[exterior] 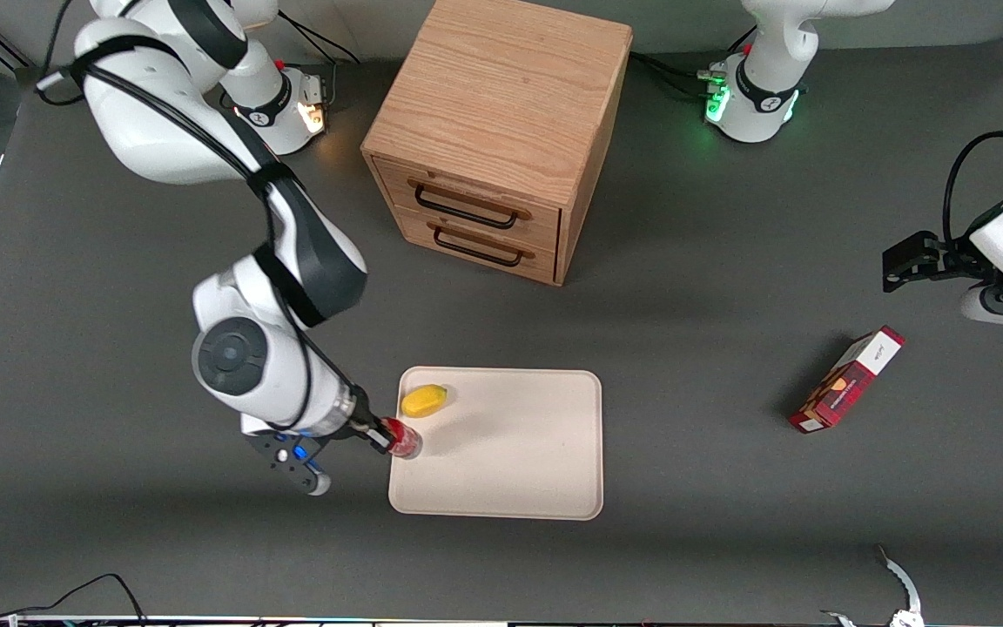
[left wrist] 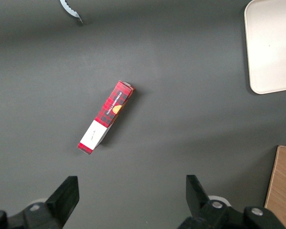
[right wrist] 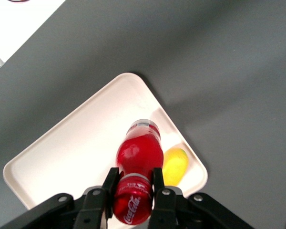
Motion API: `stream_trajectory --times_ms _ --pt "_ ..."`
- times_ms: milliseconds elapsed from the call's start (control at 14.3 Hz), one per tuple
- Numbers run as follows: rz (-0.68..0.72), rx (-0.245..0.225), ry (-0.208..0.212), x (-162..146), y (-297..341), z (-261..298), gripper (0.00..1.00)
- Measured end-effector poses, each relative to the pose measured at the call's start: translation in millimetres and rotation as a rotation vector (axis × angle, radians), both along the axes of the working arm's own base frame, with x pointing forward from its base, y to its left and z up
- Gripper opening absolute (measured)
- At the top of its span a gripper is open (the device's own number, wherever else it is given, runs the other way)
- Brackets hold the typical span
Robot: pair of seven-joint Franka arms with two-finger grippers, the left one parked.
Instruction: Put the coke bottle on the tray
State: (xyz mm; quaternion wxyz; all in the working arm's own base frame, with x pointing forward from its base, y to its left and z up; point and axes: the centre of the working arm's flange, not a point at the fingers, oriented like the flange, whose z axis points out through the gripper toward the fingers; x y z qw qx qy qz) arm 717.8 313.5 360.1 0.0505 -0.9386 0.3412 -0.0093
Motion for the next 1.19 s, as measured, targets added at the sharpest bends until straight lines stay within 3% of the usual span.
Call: stream_trajectory --times_ms 349,419,767,837,977,1186 --pt "-0.025 -0.032 -0.025 3 9 -36 0.33" --pt "-0.025 -0.031 -0.026 3 10 -40 0.38" --pt "-0.013 -0.035 -0.037 3 9 -18 0.87" --pt "0.014 -0.052 -0.028 0 6 1 0.98" --pt "0.109 -0.085 -0.011 -15 -10 74 1.0" --pt "0.277 -0.122 0.034 -68 -59 214 1.0"
